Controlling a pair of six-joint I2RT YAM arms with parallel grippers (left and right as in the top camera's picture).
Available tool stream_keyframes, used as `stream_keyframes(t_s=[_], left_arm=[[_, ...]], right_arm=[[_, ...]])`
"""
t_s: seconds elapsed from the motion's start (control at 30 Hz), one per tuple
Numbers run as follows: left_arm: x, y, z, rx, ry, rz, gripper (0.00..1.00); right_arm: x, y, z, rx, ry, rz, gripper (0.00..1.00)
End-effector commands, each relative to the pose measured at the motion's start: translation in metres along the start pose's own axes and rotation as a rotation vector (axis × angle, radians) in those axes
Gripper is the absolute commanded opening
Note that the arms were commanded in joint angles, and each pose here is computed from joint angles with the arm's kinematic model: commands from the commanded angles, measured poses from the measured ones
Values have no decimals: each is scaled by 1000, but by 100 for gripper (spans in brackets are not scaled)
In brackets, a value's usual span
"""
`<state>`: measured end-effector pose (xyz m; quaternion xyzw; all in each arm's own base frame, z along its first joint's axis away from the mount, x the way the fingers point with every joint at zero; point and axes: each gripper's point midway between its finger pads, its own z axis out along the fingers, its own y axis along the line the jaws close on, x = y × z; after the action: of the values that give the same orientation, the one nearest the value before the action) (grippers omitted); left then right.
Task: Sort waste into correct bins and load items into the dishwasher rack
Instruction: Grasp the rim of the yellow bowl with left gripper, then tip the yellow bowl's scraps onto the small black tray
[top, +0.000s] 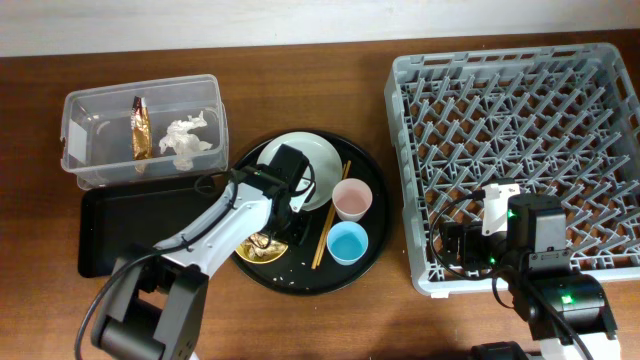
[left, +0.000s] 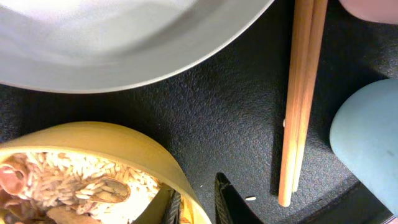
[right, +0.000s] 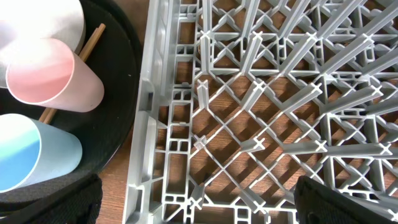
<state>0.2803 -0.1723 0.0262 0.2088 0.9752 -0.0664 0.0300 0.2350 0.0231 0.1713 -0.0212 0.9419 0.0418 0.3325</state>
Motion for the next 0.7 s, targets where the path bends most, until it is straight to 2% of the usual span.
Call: stream_keyframes(t_s=[0.0,0.13,0.3,0.5,0.67], left_arm=[[8,2,15,-8,50,-39,7],[10,2,15,-9,57,-39,1],[11,1,2,-10,67,-51,0],[-9,-1,-64,6,-129,-48,0],[-12,53,-101,1,-243,-184,0]], right_arm=[[-7,2,-5,-12,-22,13,99],[-7,2,-5,-12,-22,13,99],[-7,2,-5,-12,-22,13,99],[-7,2,-5,-11,-22,13,99],[-7,2,-5,-12,-22,13,99]])
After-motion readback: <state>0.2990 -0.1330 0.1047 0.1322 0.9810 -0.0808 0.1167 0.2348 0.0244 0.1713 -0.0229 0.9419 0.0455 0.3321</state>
